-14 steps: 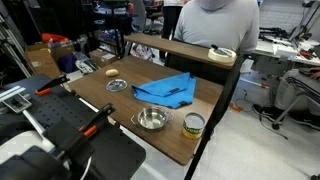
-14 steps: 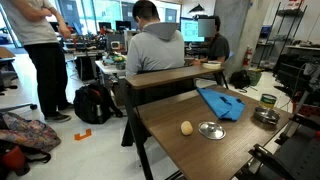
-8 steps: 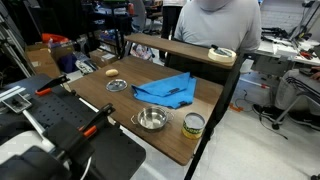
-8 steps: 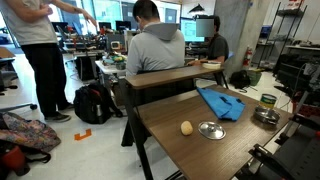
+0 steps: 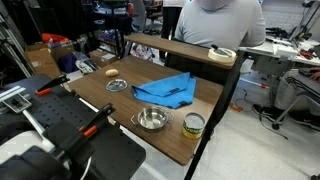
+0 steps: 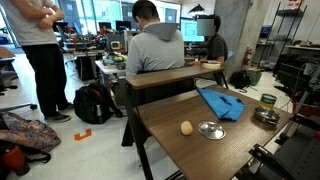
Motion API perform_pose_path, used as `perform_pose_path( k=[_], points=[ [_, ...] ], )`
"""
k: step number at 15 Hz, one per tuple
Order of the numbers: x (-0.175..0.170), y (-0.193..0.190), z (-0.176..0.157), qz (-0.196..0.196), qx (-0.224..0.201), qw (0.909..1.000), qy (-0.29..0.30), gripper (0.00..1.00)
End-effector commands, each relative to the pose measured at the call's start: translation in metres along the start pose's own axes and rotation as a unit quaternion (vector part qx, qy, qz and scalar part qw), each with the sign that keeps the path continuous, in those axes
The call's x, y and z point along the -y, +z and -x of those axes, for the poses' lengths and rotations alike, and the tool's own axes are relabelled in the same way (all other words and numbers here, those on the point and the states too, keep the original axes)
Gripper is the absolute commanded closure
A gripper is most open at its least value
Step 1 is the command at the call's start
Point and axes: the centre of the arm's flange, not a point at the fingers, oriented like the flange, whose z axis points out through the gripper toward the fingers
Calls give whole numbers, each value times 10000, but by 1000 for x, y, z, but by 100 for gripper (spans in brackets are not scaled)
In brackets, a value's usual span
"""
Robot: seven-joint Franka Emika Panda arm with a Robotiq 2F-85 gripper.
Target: Move the cloth to the left
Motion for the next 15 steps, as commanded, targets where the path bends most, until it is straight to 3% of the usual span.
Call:
perform_pose_path(
  k=[1, 5, 12, 15],
  points=[
    [-30, 34, -5, 421, 333, 9967, 616, 0],
    [-74, 84, -4, 652, 833, 9867, 1235, 0],
    [-147, 171, -10, 283, 1358, 9720, 1898, 0],
    [-185, 202, -15, 168, 1533, 9599, 2339, 0]
  ],
)
